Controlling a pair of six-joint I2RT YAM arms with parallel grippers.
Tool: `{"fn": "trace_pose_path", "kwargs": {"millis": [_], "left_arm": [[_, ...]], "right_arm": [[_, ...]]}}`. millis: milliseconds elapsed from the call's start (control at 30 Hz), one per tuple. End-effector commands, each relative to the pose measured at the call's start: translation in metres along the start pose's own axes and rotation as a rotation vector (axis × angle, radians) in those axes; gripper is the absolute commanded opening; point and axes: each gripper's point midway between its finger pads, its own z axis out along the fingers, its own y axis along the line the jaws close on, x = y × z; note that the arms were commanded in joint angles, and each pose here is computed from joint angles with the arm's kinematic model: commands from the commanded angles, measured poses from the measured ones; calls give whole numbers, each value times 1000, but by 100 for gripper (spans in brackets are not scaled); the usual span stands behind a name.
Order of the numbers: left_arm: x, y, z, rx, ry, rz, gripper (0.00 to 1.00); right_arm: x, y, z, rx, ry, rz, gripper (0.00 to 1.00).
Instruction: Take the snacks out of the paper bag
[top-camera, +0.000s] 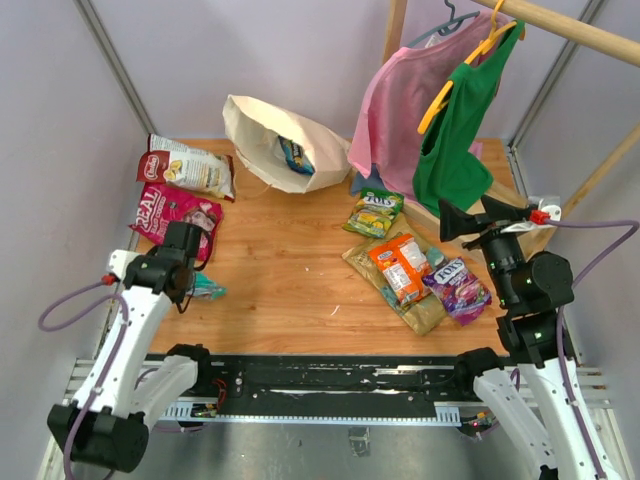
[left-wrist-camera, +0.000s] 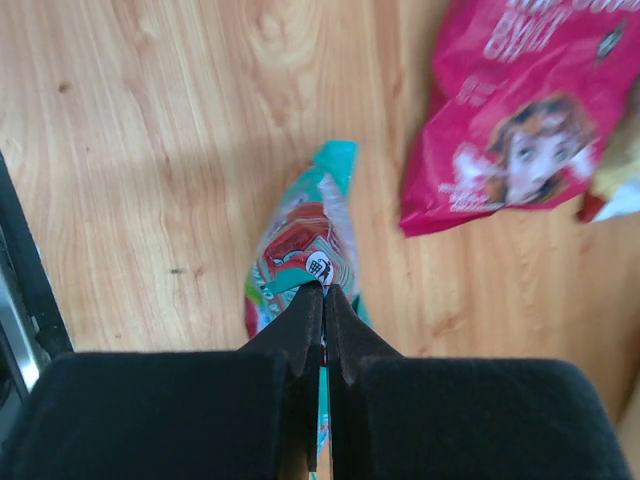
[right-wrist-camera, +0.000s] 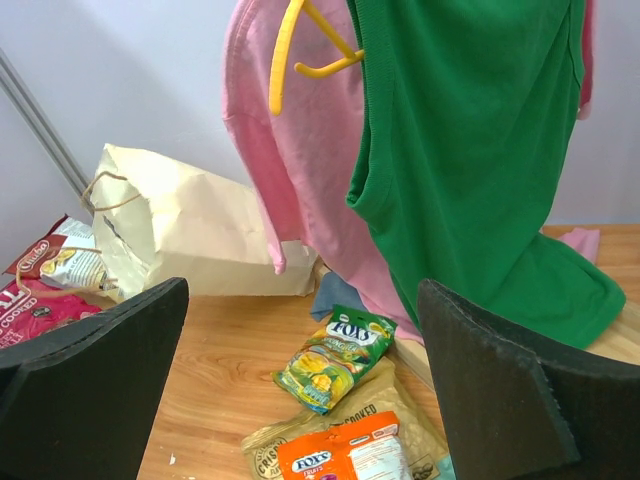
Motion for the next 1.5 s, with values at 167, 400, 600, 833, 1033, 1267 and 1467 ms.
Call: {"fn": "trace_pose_path", "kwargs": {"millis": [167,400,600,833,1033,1267,1467], "left_arm": [[-106,21,-34,-68,-333,-158,1],[-115,30,-9,-160,-324,-171,0],[-105,45,29,-307,-267,-149,1],[-77,30,54,-293,-156,-220,1],[-81,30,71,-364,-206,-214,4],[-77,21,92,-351,-144,-235,8],[-67,-9,101,-254,-50,-247,18]], "right_arm": [[-5,4,2,-22,-9,-7,98],[-5,2,0,-15,-5,-15,98],[-9,0,-4,0,-14,-32,98],[-9,0,-3,-3,-15,-34,98],[-8,-1,-3,0,-12,-41,98],[-6,0,-1,-4,-7,-36,98],[-5,3,1,-19,-6,-29,98]]}}
